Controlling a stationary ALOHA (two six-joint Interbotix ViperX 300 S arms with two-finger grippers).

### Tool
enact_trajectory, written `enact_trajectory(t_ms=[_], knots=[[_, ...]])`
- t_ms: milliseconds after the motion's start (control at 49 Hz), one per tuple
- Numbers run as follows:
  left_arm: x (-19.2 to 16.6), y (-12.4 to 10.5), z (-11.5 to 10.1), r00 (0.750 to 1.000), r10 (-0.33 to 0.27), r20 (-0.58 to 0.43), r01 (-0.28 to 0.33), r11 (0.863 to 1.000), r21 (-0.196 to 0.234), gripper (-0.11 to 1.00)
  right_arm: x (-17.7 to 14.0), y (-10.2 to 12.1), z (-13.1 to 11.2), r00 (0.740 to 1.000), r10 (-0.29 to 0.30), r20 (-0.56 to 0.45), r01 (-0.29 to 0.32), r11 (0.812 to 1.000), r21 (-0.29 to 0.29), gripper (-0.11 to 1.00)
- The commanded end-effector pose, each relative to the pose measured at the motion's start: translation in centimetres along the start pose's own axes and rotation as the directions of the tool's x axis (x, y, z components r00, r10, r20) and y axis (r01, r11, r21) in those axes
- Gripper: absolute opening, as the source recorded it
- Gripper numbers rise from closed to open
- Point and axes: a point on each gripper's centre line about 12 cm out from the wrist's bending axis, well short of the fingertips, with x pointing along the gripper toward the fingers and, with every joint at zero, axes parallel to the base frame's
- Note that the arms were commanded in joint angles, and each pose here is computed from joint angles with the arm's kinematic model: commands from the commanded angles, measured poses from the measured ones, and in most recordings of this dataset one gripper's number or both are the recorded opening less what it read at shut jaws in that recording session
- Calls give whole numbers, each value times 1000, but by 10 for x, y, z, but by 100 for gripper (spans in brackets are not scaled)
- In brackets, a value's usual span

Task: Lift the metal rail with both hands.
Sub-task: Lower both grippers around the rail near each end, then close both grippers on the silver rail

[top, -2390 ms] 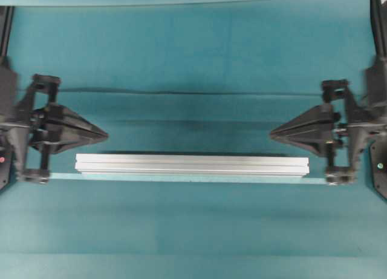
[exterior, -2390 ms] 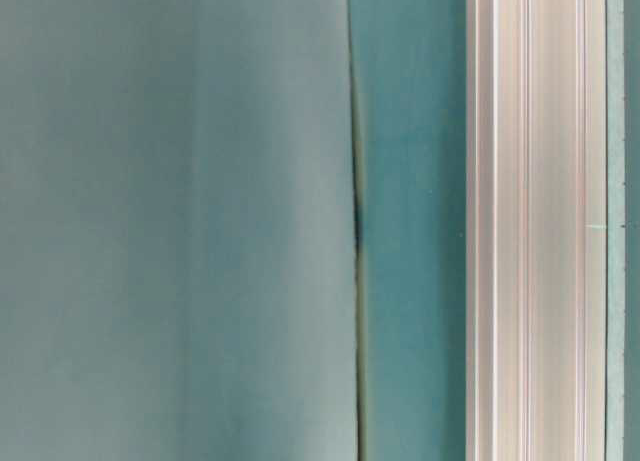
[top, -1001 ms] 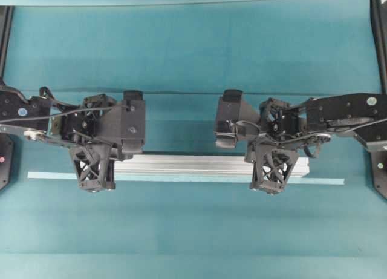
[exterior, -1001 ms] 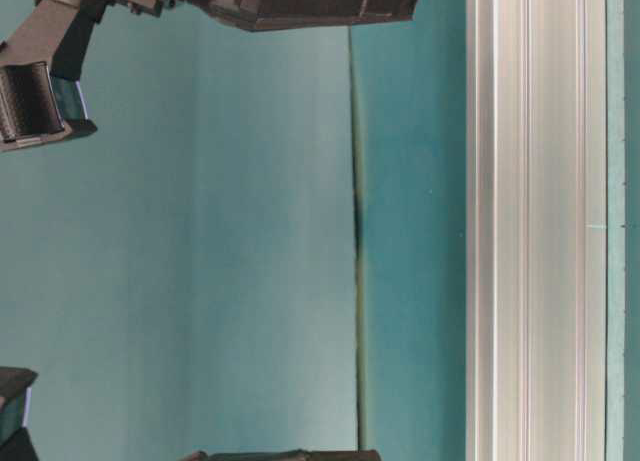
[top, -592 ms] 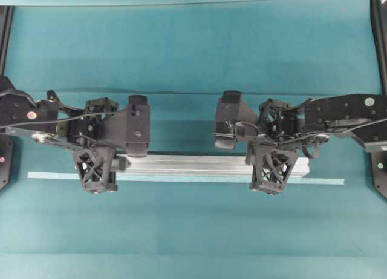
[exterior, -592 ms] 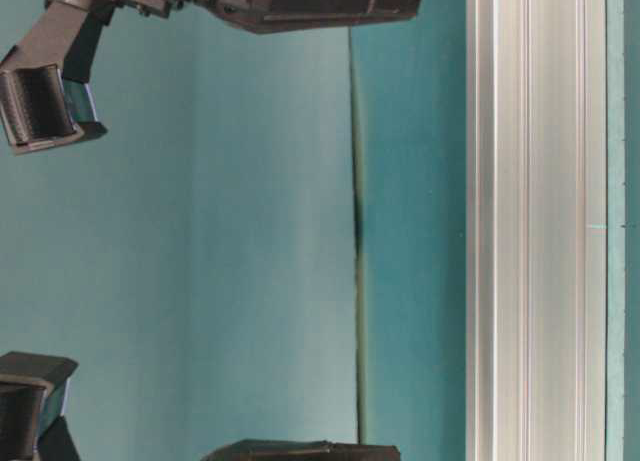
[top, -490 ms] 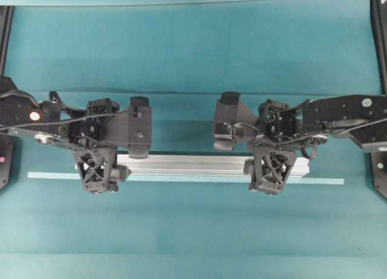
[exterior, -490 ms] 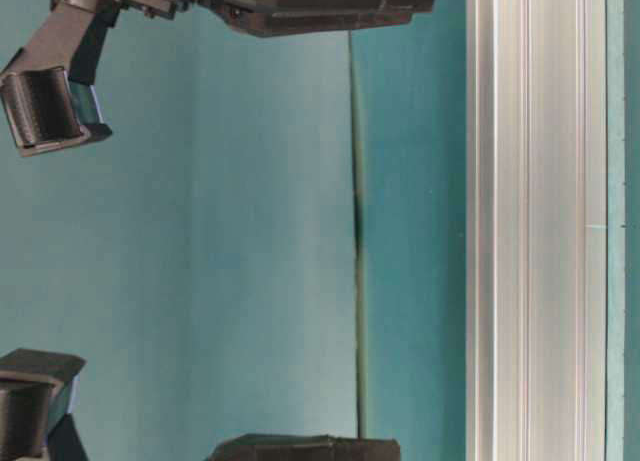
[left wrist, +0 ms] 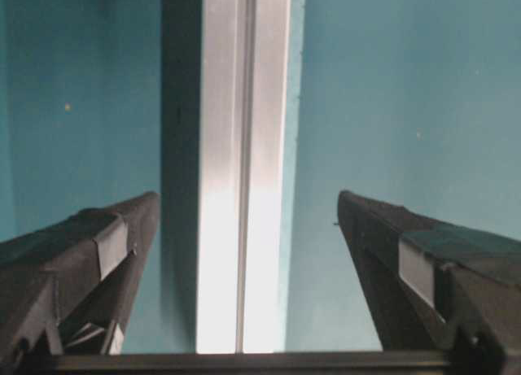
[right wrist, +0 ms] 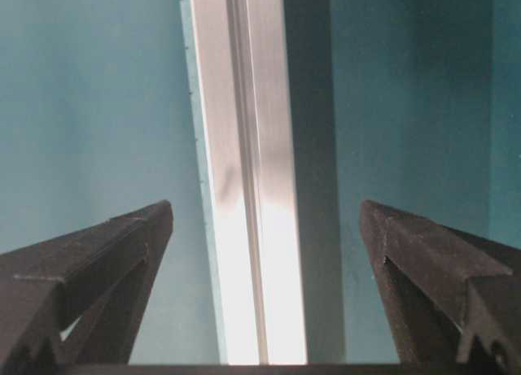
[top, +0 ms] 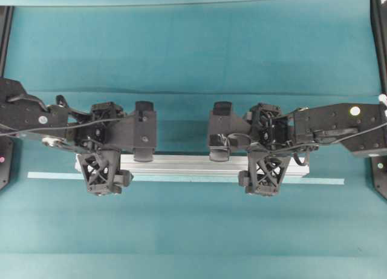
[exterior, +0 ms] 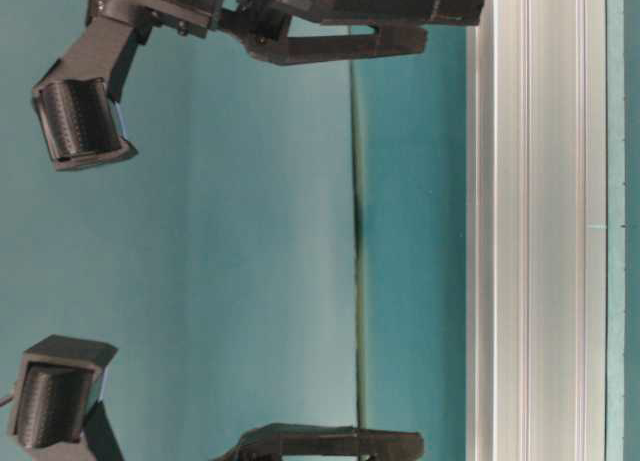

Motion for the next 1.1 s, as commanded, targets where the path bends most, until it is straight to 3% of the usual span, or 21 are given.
enact_trajectory(t_ms=[0,654,1083], knots=[[1,-1,4,1000,-2,23,2,1000,3,98,7,0,-2,1000,-3,-11,2,1000,-15,96],[60,0,-8,1000,-1,-15,1,1000,6,98,48,-4,-27,1000,-6,-30,6,1000,-21,96],[62,2,-10,1000,2,-18,-2,1000,-1,98,51,-5,-31,999,-6,-33,6,1000,-21,96]])
